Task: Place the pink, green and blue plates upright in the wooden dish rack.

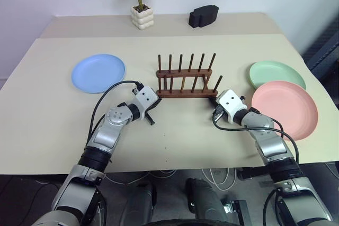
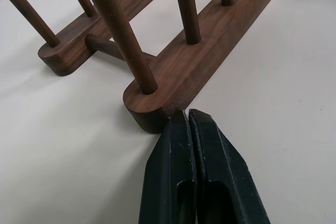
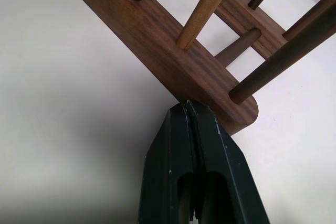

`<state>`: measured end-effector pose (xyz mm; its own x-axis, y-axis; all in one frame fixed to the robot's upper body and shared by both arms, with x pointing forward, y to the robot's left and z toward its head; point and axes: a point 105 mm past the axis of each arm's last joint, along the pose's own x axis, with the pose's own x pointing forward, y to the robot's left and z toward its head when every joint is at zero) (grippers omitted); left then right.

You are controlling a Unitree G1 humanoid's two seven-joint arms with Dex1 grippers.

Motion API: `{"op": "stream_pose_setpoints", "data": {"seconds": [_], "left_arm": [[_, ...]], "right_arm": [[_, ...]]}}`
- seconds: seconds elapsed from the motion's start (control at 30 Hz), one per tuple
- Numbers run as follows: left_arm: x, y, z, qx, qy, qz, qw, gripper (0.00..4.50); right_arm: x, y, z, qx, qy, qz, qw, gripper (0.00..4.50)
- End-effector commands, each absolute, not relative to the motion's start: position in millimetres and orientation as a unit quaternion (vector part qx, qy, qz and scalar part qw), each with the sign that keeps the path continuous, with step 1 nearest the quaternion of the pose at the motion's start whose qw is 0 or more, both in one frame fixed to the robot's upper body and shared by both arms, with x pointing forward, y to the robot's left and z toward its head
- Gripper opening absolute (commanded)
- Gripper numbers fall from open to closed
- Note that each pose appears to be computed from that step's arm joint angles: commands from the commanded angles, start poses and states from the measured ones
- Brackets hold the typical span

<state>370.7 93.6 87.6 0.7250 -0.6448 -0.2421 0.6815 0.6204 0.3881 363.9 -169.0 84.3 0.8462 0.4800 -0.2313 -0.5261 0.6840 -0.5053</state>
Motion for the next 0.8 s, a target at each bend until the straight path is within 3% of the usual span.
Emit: {"op": "stream_pose_setpoints", "data": {"seconds": [0.03,0.17,0.23,0.27,0.33,0.57,0.8], "left_arm": [[363.9,97.8,86.5,0.223,0.044,-0.377,0.898,0.02],[347.2,88.5,101.1,0.179,0.018,-0.423,0.888,0.02],[336.9,81.6,106.2,0.165,0.008,-0.450,0.878,0.02],[332.4,78.0,107.0,0.160,0.006,-0.460,0.873,0.00],[324.9,69.3,109.4,0.142,0.001,-0.484,0.864,0.00],[295.9,39.3,114.5,0.110,-0.009,-0.578,0.808,0.00],[287.0,18.8,113.1,0.092,-0.006,-0.614,0.784,0.00]], "right_arm": [[356.4,-168.3,94.4,-0.290,0.032,0.297,0.909,0.00],[348.9,-193.7,125.3,-0.300,0.028,0.253,0.920,0.00],[337.1,-200.7,139.4,-0.294,0.027,0.270,0.916,0.00],[331.0,-204.5,147.9,-0.283,0.024,0.275,0.918,0.25],[322.1,-214.7,162.3,-0.259,0.024,0.274,0.926,0.86],[306.6,-251.2,168.5,-0.265,0.074,0.199,0.941,4.39],[286.8,-255.1,141.2,-0.267,0.143,0.163,0.939,4.46]]}}
